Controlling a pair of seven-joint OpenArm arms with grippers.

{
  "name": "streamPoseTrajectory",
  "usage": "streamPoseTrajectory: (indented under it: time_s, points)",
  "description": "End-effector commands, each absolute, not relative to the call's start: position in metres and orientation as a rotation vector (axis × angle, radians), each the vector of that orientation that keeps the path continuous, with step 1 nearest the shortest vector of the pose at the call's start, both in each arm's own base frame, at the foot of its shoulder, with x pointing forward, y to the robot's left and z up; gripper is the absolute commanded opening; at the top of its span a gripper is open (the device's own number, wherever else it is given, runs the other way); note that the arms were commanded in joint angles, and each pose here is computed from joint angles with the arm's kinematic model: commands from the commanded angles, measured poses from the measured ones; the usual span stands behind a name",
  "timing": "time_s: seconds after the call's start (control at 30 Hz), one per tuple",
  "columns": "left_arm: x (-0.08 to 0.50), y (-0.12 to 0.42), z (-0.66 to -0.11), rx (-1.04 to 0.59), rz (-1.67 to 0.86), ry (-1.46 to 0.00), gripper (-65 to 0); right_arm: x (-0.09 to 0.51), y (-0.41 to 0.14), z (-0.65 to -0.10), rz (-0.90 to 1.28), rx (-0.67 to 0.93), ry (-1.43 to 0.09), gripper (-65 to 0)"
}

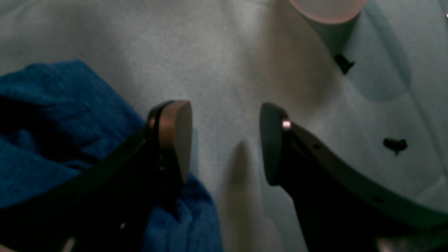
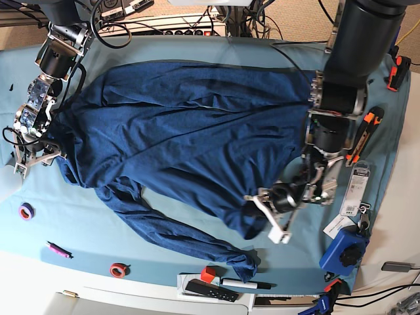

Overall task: Layout the t-shirt on the table in an organized manner, then fold the t-shirt properly
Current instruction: 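Move the left gripper to the opposite hem corner and grasp it, then hold both hem corners and pull them apart to straighten the hem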

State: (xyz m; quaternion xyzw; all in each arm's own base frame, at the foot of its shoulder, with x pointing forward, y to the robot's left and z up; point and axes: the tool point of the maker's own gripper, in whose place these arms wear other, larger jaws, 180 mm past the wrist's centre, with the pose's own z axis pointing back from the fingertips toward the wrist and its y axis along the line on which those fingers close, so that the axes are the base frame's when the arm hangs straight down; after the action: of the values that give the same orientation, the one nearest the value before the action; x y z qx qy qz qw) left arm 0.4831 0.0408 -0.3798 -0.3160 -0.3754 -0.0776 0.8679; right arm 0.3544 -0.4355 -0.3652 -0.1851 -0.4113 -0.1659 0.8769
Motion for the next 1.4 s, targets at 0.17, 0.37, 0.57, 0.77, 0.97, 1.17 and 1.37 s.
streamPoseTrajectory:
  time_s: [0.17,0.37,0.57,0.77,0.97,1.17,1.37]
  points:
    - [0.515,0.084,-0.354,-0.573,-0.062,-0.893,-65.0,0.365,-0.448,-0.339,-0.340,-0.418,-0.929,-34.3]
    - [0.521,0.113,-0.361,-0.457,0.013,-0.901,-65.0,0.368,-0.446,-0.337,-0.348,-0.405,-0.952,-34.3]
    - [0.523,0.112,-0.358,-0.469,0.011,-0.914,-65.0,0.378,-0.432,-0.334,-0.282,-0.331,-0.994,-34.3]
    - [0.522,0.103,-0.358,-0.483,0.007,-0.912,-65.0,0.389,-0.407,-0.333,-0.188,-0.208,-1.030,-26.5]
    - [0.520,0.100,-0.361,-0.487,0.007,-0.905,-65.0,0.393,-0.394,-0.334,-0.220,-0.110,-1.045,-26.5]
    - [0.520,0.100,-0.362,-0.487,0.006,-0.903,-65.0,0.401,-0.397,-0.320,-0.222,-0.126,-1.132,-26.5]
    - [0.520,0.100,-0.361,-0.487,0.006,-0.903,-65.0,0.412,-0.387,-0.359,-0.316,-0.026,-1.045,-26.5]
